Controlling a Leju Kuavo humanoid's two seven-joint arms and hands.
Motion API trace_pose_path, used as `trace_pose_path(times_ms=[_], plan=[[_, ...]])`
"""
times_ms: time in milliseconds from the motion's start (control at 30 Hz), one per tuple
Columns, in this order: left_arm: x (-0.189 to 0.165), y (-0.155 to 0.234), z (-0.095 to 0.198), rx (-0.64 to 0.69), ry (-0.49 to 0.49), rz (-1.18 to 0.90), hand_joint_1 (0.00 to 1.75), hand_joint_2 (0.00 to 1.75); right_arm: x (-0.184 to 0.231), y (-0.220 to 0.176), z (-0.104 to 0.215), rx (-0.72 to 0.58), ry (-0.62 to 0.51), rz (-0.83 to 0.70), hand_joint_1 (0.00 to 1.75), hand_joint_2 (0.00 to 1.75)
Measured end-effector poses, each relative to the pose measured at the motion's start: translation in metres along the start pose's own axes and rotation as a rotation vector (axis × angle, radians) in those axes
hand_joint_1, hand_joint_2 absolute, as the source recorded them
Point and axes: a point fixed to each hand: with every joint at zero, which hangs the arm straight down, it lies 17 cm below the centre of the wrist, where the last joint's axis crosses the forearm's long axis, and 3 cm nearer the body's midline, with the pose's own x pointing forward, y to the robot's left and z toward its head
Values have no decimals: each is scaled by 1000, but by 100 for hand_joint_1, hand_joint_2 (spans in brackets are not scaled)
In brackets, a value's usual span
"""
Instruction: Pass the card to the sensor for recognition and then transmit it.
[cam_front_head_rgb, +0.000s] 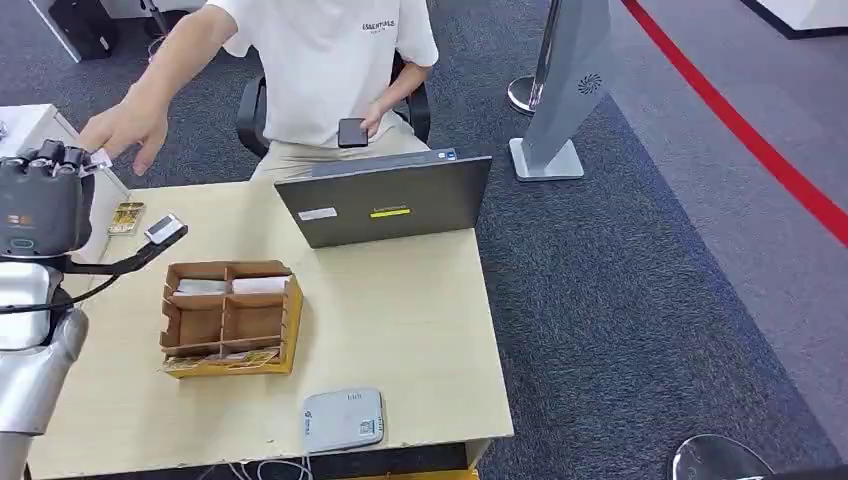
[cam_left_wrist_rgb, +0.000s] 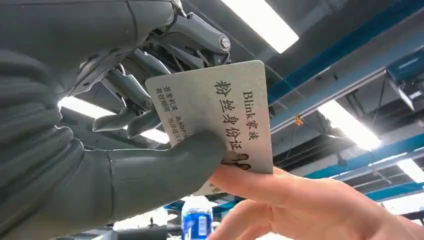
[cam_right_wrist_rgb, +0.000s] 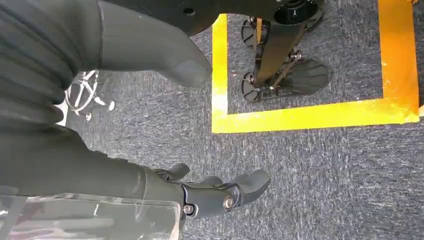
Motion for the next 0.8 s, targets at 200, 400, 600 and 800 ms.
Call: trace_pose_path(times_ms=[200, 400, 600, 800], plan=[[-3, -13, 5, -36, -1, -7, 175, 175, -2, 0, 0, 0, 4, -2, 0, 175], [-4, -21, 9, -58, 0, -11, 175, 175, -3, 0, 0, 0, 4, -2, 0, 175], [-3, -26, 12, -73, -3, -11, 0, 175, -2, 0, 0, 0, 1, -5, 0, 175], [-3, -28, 11, -85, -12, 1, 0, 175, -1, 0, 0, -2, -2, -11, 0, 175]])
